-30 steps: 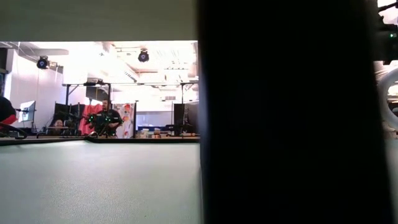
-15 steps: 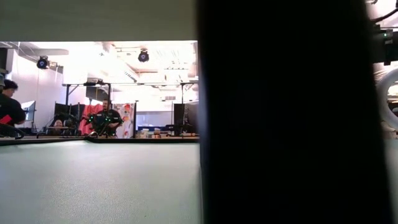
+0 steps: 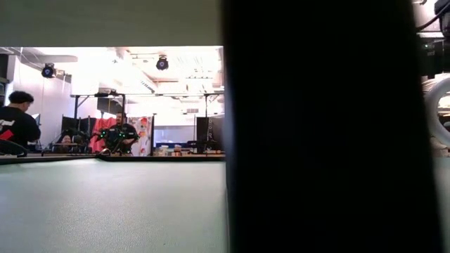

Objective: Place coffee mugs
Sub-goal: Move the bottom blue patterned mug to the center of the table

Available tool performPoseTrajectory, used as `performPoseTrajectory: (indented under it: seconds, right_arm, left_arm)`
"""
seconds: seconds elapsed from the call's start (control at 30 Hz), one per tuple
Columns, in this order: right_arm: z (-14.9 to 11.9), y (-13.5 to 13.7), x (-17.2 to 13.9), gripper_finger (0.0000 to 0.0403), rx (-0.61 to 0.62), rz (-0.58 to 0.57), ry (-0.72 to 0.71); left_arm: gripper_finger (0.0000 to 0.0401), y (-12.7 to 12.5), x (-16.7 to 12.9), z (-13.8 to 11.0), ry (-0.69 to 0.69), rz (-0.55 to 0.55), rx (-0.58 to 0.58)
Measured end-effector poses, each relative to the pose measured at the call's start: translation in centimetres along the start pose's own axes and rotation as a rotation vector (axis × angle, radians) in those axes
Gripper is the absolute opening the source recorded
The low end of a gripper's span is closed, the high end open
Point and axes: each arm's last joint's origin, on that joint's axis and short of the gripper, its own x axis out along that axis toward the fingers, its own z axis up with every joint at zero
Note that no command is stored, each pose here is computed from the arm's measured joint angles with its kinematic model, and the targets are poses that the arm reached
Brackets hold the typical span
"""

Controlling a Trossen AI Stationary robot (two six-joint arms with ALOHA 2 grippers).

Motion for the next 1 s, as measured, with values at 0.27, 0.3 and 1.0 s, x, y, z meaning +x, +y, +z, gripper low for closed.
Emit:
performPoseTrajectory:
  seconds: [0.27,0.3,1.0]
  right_arm:
    - [3.9,2.8,0.8,0.0082,-0.170,-0.158,0.081]
    - [4.3,3.0,0.9,0.0082,-0.181,-0.206,0.119]
    - [7.3,6.9,0.8,0.0082,0.288,-0.543,0.773]
  left_arm:
    - [0.0092,-0.2,0.5,-0.3,0.033,-0.028,0.007]
    - [0.0092,-0.2,0.5,-0.4,0.038,-0.026,0.019]
    - [0.0092,2.9,-2.1,-6.2,0.112,-0.074,0.153]
